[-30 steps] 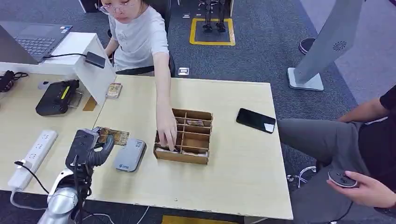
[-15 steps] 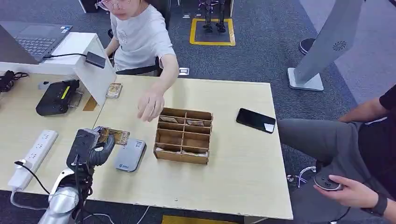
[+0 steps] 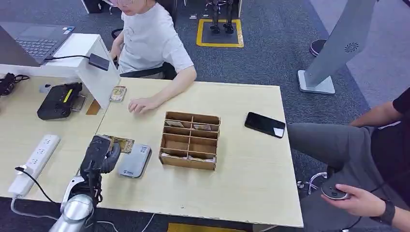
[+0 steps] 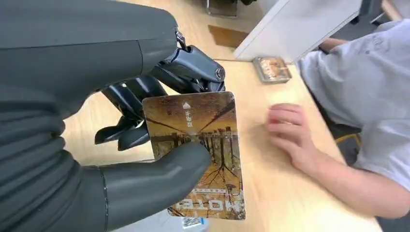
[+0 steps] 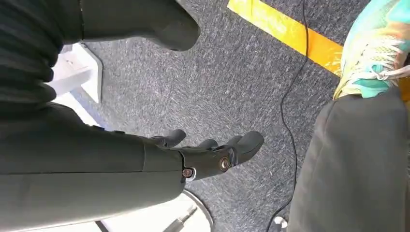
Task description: Pass the card to the sensor for recognition and then transmit it.
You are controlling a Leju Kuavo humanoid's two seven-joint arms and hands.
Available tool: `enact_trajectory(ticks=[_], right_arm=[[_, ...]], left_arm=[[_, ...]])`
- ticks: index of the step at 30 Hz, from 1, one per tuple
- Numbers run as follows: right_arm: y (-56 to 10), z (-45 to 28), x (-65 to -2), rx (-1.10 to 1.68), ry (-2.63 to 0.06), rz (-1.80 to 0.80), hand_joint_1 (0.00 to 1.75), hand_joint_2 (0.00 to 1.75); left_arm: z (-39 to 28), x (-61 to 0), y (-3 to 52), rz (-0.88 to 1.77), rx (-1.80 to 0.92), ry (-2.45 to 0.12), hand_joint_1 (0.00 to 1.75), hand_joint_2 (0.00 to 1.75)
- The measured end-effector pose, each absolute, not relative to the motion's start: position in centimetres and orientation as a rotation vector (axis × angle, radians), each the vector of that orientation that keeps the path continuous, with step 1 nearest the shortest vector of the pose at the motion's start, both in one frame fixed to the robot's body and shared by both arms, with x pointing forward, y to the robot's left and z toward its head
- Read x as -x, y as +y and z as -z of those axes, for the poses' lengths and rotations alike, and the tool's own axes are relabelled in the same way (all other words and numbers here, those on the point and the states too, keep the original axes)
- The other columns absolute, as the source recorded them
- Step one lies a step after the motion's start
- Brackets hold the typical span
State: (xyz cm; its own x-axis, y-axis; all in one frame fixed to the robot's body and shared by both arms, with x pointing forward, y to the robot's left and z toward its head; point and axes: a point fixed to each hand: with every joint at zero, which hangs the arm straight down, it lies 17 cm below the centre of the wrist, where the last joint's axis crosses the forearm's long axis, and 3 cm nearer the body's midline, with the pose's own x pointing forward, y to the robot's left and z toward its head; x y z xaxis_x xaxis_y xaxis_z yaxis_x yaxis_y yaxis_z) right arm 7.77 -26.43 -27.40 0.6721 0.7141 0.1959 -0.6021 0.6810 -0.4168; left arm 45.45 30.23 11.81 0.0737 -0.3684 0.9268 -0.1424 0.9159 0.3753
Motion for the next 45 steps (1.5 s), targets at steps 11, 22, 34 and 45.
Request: enact_trajectory(ticks=[11,22,34,45], right_arm=[[-26.3,27.4,-7.8,0.330,-0.361,-0.759,0.00,1.75],[-26.2,27.4,-7.7,0.329,-0.362,-0.765,0.00,1.75],[-26.2,27.4,-7.7,0.331,-0.362,-0.769,0.00,1.75],[-26.2,27.4,-7.7,0.332,-0.362,-0.772,0.00,1.75]], left_arm=[[-9.1,-45.0,30.4,0.198,-0.451,-1.440,1.75,1.75],[-6.4,-43.8,29.7,0.212,-0.446,-1.385,1.75,1.75],[-5.8,-43.3,29.2,0.218,-0.484,-1.376,1.75,1.75],[-3.5,-42.7,28.5,0.215,-0.488,-1.328,1.75,1.75]])
